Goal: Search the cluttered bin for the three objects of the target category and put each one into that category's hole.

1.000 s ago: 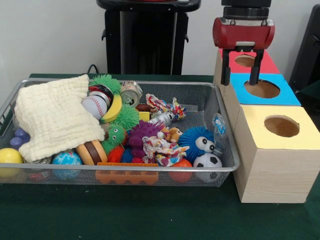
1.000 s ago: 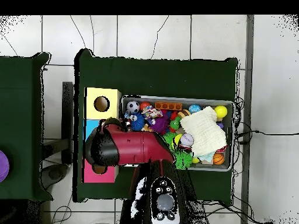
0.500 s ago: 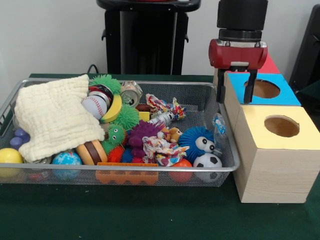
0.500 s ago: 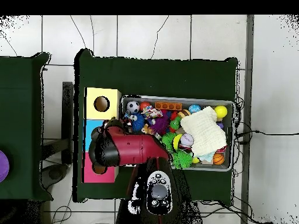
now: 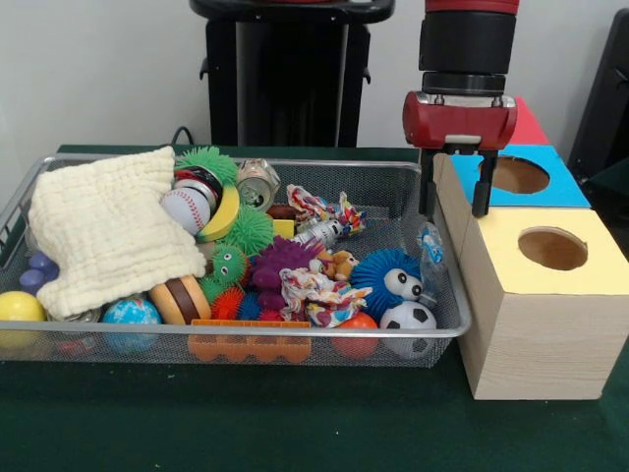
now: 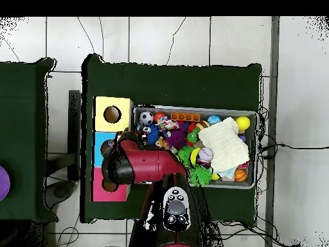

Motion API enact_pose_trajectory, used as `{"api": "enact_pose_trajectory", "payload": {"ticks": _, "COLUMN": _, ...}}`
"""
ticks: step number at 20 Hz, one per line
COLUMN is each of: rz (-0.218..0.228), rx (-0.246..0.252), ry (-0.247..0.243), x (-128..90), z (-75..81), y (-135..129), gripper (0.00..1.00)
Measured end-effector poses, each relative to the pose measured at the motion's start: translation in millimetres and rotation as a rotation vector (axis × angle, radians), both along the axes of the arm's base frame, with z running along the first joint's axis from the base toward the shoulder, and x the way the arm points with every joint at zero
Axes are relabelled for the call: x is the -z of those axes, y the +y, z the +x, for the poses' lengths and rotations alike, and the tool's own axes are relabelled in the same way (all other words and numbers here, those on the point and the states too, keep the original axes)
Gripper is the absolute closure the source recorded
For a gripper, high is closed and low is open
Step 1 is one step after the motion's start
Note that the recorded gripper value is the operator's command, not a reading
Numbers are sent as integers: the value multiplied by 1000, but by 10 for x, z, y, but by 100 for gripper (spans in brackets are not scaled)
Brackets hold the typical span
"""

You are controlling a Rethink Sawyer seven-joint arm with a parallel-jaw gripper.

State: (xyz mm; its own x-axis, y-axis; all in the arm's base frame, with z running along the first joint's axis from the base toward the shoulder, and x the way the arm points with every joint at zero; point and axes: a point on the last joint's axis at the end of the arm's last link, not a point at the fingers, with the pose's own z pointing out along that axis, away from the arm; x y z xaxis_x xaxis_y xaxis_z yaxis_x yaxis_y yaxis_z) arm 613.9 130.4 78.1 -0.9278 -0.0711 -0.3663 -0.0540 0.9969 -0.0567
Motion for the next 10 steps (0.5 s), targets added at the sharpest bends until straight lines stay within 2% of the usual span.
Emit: {"api": "enact_pose_trajectory", "payload": {"ticks": 10, "rz": 8, "rx": 5, "ry": -67, "x": 44, "z": -62, "y": -42, "gripper": 0}}
